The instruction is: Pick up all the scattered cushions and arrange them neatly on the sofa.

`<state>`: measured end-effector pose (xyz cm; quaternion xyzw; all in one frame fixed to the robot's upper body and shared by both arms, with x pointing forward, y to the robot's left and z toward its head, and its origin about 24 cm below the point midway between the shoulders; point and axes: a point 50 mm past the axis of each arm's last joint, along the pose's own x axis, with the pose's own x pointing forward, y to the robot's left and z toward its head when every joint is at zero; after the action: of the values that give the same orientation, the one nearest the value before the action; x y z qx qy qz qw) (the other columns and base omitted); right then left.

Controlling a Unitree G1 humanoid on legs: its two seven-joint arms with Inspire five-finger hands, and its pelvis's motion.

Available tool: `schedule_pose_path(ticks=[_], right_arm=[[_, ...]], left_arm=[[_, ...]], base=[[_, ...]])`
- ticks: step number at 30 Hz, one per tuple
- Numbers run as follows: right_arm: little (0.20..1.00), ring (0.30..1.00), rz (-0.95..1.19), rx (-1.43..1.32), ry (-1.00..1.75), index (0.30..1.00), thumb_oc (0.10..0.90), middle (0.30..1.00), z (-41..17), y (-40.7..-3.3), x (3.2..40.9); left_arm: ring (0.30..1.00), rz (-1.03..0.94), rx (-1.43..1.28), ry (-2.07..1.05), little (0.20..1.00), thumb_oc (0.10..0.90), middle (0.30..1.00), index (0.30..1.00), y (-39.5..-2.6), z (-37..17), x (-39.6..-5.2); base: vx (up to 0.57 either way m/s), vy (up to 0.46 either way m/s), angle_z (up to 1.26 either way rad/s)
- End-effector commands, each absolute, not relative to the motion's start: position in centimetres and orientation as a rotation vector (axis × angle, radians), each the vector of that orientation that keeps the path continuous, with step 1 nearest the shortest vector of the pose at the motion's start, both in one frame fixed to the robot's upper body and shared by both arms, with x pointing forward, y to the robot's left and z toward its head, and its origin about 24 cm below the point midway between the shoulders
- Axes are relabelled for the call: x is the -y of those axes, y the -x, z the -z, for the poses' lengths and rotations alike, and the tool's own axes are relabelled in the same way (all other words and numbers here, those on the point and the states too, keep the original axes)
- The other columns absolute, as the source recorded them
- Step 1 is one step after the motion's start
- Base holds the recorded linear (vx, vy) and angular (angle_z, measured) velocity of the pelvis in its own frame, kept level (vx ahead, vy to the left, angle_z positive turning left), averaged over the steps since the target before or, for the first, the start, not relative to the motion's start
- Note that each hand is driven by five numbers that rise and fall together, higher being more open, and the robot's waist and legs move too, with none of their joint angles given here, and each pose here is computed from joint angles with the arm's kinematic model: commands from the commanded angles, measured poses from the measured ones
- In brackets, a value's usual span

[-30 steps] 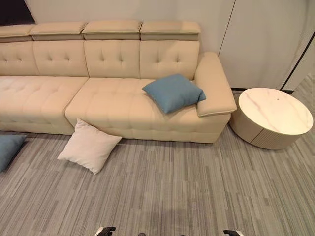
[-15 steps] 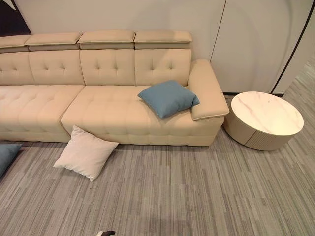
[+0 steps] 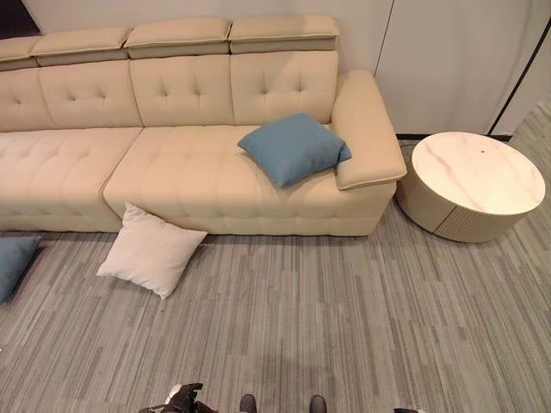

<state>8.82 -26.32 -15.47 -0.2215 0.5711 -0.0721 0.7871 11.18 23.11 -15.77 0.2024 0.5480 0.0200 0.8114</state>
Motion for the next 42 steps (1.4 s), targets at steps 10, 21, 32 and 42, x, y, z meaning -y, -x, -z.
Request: schedule_pose_path(ticks=[10, 21, 32, 42], right_arm=[[0.9, 0.9, 0.169, -1.119, 0.417, 0.9, 0.8, 0.9, 14.9, -11.8, 25.4], [0.9, 0.9, 0.121, -1.08, 0.439, 0.9, 0.8, 0.9, 14.7, -13.0, 24.5], [0.9, 0.9, 0.143, -1.064, 0.422, 0.9, 0.8, 0.9, 14.7, -12.6, 24.6], [0.9, 0.9, 0.18, -1.03, 0.4, 0.9, 0.8, 0.9, 14.3, -13.3, 24.9]], left_arm=[[0.9, -0.051, -1.109, -0.409, 0.9, 0.8, 0.9, 0.9, -12.5, 15.3, -23.1], [0.9, -0.115, -1.039, -0.378, 0.9, 0.8, 0.9, 0.9, -14.1, 14.5, -23.9], [0.9, -0.096, -1.041, -0.376, 0.9, 0.8, 0.9, 0.9, -14.1, 14.8, -23.0], [0.9, -0.093, -0.998, -0.312, 0.9, 0.8, 0.9, 0.9, -15.0, 14.6, -21.8]], base=[[0.19, 0.172, -0.2], [0.19, 0.123, -0.09], [0.28, -0.096, 0.14], [0.17, -0.084, 0.13]])
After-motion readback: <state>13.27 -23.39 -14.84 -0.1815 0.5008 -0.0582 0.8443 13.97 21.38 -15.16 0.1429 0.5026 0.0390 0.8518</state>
